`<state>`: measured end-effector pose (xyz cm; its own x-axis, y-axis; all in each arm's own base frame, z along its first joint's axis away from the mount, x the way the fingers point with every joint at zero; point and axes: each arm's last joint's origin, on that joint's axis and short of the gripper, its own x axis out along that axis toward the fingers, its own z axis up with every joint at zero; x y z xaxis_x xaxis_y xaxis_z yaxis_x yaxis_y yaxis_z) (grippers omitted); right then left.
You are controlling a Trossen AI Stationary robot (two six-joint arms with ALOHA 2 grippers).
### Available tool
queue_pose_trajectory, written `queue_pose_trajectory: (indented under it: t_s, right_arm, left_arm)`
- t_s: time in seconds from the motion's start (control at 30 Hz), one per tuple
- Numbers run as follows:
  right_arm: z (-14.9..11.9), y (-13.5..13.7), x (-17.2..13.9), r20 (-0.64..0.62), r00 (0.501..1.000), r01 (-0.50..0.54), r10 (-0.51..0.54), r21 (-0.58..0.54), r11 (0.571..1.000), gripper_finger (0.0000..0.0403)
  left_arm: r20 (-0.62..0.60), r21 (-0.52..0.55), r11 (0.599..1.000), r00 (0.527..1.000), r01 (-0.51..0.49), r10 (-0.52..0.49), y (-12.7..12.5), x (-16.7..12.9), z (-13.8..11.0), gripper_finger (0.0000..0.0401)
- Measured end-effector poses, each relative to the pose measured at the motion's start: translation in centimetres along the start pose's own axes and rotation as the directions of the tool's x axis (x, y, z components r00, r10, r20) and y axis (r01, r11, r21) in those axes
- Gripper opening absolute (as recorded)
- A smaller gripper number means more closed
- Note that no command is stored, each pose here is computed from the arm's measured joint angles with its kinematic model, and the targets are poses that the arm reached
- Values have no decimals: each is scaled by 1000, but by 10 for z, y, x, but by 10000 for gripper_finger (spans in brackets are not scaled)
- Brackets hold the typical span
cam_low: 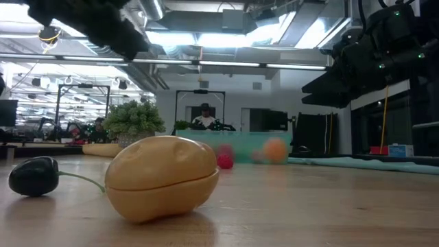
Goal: Pick and placing Produce into tupperware
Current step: Put the bing cherry into the blue bin
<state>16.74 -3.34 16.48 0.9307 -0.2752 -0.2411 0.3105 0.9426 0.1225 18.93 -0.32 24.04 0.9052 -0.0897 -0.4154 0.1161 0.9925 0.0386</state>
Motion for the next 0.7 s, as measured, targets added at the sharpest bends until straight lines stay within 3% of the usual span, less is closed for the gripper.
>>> queue_pose_trajectory:
  t_s: [0.3,0.53,0.7]
  right_arm:
    - [0,0,0,0,1000,0,0,3,1000,320]
    - [0,0,0,0,1000,0,0,4,1000,320]
    - [0,0,0,0,1000,0,0,4,1000,320]
  left_arm:
    - [-27,69,984,987,163,-161,-33,-2,-14,1]
    - [-54,83,925,928,371,-368,-60,-5,-20,10]
    - [-54,90,905,909,417,-413,-71,-8,-20,20]
